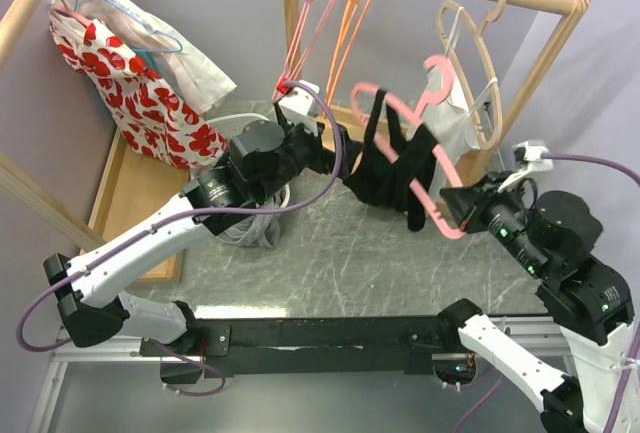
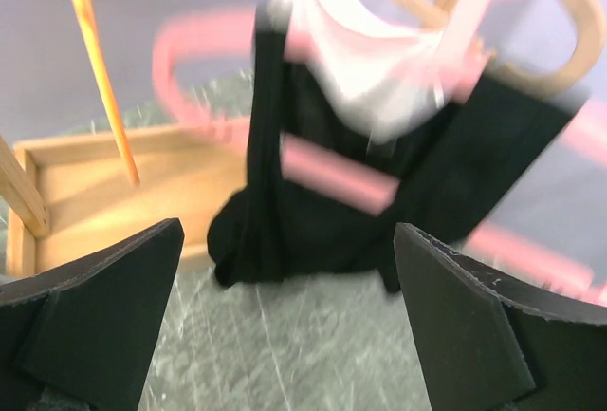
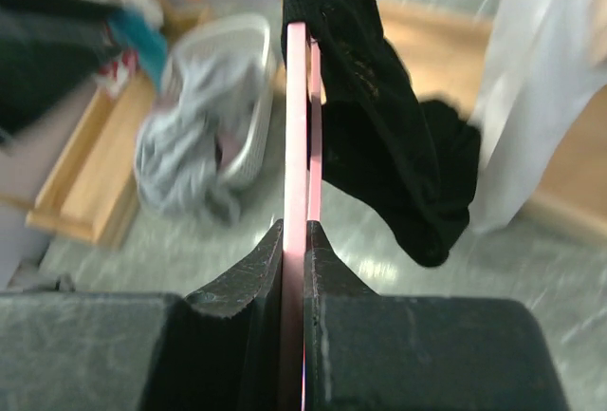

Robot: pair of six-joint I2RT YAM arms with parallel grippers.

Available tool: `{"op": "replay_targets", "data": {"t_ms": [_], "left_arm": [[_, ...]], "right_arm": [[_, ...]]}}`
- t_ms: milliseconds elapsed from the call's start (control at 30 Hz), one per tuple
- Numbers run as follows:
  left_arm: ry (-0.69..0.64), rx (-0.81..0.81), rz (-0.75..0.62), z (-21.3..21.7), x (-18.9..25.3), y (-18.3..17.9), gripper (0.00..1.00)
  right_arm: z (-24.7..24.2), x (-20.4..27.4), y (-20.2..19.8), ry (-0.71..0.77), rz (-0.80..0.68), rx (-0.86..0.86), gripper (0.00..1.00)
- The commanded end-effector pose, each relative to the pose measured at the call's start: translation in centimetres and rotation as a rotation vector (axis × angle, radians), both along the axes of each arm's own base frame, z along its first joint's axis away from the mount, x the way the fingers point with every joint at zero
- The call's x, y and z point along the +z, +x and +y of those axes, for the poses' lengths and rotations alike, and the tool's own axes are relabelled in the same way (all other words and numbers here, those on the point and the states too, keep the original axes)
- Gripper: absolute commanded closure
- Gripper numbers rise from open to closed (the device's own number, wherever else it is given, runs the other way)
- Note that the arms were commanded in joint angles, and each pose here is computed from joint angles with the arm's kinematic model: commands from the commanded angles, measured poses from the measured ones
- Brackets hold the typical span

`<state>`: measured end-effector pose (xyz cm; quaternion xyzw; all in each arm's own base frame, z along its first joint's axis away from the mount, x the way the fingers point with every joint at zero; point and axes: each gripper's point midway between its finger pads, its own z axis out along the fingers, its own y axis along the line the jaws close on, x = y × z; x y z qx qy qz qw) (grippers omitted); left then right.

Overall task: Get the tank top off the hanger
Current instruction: Pick up the hanger from the clothesline, then remove the tank top from the hanger.

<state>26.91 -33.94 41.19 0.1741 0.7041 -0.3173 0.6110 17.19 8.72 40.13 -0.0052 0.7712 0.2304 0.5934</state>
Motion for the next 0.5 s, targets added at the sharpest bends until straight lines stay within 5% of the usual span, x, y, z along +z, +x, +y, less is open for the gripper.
{"op": "replay_targets", "data": {"t_ms": [0, 467], "left_arm": [[-0.076, 0.050, -0.071, 0.8, 4.2, 0.4, 0.01], [-0.003, -0.048, 0.095, -3.8, -2.6, 0.9, 0.01]], "right_arm": [[1.8, -1.5, -2.2, 0.042, 0.059, 0.127, 1.00], [0.9, -1.6, -5.1, 0.041, 0.014, 0.176, 1.00]]}}
